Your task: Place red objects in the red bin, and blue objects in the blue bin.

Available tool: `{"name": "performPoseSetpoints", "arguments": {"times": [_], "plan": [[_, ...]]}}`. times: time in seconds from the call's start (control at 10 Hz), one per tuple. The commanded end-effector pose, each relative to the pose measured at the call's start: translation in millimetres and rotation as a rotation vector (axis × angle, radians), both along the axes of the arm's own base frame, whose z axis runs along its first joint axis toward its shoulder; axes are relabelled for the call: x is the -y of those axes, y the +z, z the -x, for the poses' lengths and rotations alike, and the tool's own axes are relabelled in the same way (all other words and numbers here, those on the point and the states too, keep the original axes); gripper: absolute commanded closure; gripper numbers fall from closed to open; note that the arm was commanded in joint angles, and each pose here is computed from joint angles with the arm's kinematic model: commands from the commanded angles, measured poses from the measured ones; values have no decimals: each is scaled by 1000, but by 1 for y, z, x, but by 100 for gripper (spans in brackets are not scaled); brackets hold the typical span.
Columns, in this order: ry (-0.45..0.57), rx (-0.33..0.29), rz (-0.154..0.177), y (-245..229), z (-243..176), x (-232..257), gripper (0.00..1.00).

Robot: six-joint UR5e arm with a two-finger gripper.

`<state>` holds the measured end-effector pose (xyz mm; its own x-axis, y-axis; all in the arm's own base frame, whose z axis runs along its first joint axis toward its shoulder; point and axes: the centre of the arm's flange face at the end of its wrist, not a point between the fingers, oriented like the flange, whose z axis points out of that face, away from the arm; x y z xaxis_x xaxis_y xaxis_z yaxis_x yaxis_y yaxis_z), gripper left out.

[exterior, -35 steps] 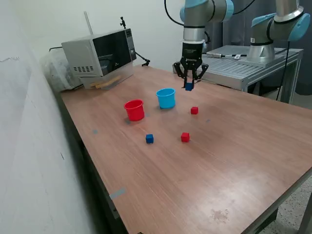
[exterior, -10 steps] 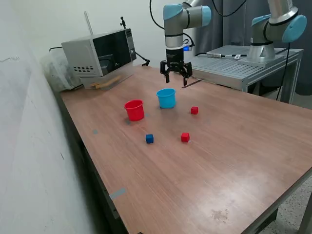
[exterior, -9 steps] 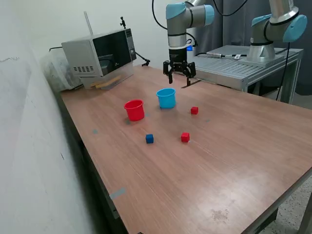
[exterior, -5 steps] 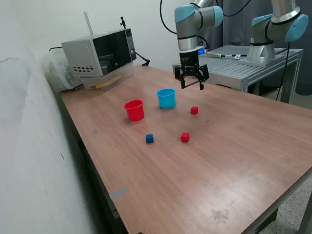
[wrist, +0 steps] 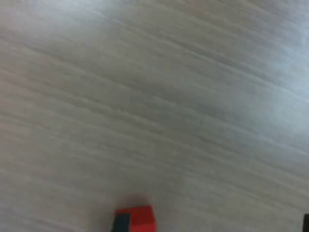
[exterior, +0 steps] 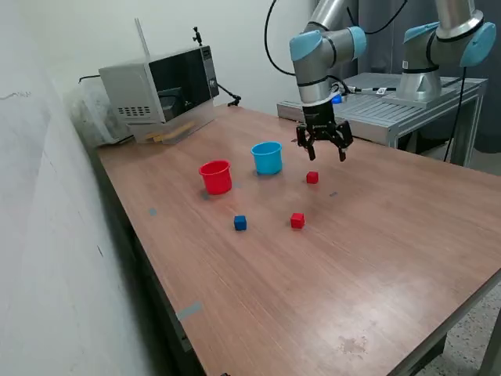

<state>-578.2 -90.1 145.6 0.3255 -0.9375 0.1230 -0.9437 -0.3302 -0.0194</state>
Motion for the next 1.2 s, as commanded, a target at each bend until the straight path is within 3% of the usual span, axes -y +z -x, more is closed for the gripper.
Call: {"name": "performPoseSetpoints", "arguments": {"times": [0.0,1.1], "plan": [[18,-6,0,-23,7,9,0],[11,-24,-13,-30,32,-17,0]]}}
